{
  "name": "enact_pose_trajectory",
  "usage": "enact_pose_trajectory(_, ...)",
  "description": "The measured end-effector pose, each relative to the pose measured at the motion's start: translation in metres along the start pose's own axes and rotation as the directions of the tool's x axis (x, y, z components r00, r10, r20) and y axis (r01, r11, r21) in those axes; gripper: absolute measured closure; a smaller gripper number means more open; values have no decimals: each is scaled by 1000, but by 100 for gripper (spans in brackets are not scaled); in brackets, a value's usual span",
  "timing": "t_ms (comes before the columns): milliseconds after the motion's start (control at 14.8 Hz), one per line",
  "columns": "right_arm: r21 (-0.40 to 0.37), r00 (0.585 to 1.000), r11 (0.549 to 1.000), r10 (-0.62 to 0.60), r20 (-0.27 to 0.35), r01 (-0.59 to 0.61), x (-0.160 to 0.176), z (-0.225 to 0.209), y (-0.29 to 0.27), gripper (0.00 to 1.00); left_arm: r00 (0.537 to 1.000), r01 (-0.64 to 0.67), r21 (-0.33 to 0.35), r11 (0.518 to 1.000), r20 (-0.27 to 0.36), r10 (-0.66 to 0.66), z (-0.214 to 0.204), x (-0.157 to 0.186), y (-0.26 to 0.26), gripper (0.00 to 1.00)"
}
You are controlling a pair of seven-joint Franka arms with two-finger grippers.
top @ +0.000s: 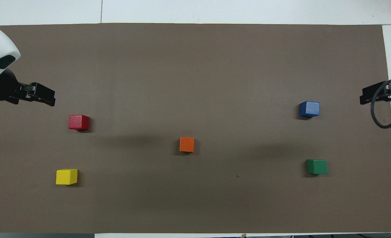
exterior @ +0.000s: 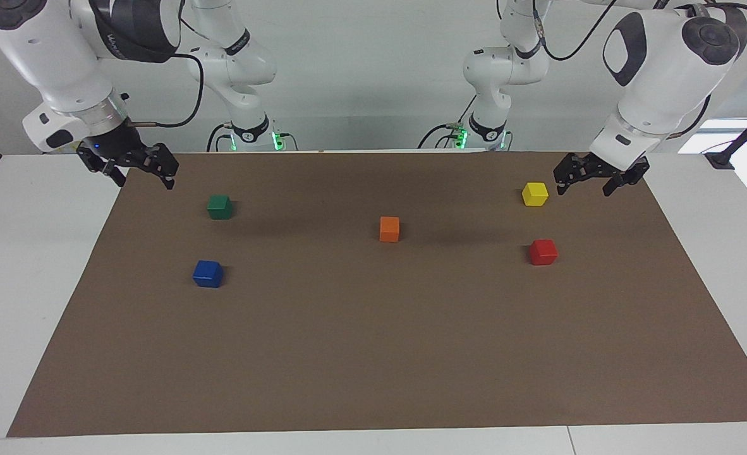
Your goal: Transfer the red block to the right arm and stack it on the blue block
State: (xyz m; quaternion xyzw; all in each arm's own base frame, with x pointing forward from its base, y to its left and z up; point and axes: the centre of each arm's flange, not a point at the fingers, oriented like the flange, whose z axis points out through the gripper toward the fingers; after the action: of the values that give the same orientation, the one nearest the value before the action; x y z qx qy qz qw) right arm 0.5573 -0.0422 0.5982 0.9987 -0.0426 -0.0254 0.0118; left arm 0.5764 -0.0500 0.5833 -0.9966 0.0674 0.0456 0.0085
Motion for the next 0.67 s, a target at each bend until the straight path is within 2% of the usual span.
enact_pose_trajectory(673, 0, 1000, 1000, 0, -1, 0, 0, 0, 0, 0, 1000, 27, 0, 1000, 3, -27, 5, -1, -14, 0)
